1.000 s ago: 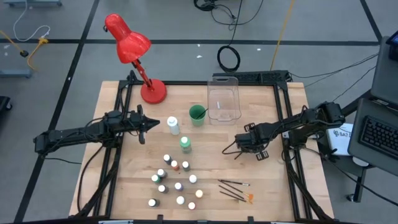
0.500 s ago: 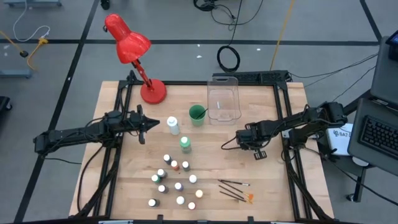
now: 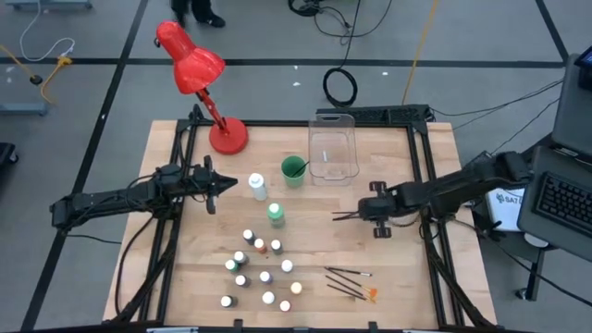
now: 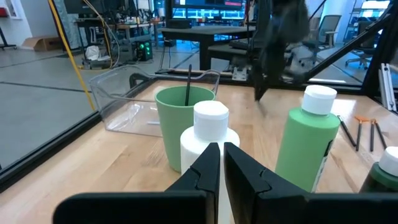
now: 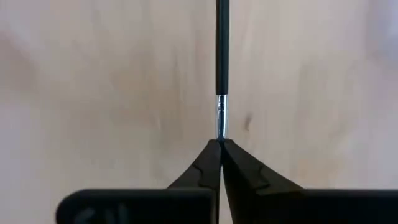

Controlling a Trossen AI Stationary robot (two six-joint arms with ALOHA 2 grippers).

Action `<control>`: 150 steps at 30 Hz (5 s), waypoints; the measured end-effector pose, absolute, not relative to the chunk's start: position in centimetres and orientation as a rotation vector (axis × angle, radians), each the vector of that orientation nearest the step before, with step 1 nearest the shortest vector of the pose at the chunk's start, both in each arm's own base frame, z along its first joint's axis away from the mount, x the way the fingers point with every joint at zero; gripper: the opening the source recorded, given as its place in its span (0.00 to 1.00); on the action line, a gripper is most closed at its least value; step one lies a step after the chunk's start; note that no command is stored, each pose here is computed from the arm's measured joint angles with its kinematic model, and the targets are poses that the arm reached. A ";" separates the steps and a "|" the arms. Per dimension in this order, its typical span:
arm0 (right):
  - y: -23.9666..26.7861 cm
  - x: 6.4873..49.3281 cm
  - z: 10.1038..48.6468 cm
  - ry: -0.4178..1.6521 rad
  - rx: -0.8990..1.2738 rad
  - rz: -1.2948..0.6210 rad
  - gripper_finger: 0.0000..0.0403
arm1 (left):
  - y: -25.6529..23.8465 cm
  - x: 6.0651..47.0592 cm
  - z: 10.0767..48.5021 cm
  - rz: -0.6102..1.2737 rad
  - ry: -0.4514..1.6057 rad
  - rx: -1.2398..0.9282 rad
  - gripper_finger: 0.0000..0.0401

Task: Pick & Place Paint Supplies
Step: Put the silver paint brush into the green cup

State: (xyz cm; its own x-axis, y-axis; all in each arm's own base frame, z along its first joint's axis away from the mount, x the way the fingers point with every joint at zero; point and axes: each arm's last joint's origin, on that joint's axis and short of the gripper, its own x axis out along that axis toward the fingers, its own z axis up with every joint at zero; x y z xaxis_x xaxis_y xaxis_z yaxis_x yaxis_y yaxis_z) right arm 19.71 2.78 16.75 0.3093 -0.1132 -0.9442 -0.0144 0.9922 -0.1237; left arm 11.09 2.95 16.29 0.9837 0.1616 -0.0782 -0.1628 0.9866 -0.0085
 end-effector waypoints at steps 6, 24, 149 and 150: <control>4.6 19.6 20.8 0.898 -0.147 -0.038 0.00 | 3.0 11.1 16.3 0.163 0.074 -0.014 0.06; 7.2 22.9 19.9 0.117 -0.240 0.123 0.00 | 1.0 11.6 18.6 -0.136 -0.159 -0.012 0.06; 10.8 26.3 15.4 0.297 -0.279 0.273 0.08 | 10.7 31.9 20.5 0.260 0.413 -0.138 0.60; 10.8 26.3 15.3 0.297 -0.279 0.273 0.08 | 10.7 31.8 20.7 0.261 0.409 -0.143 0.61</control>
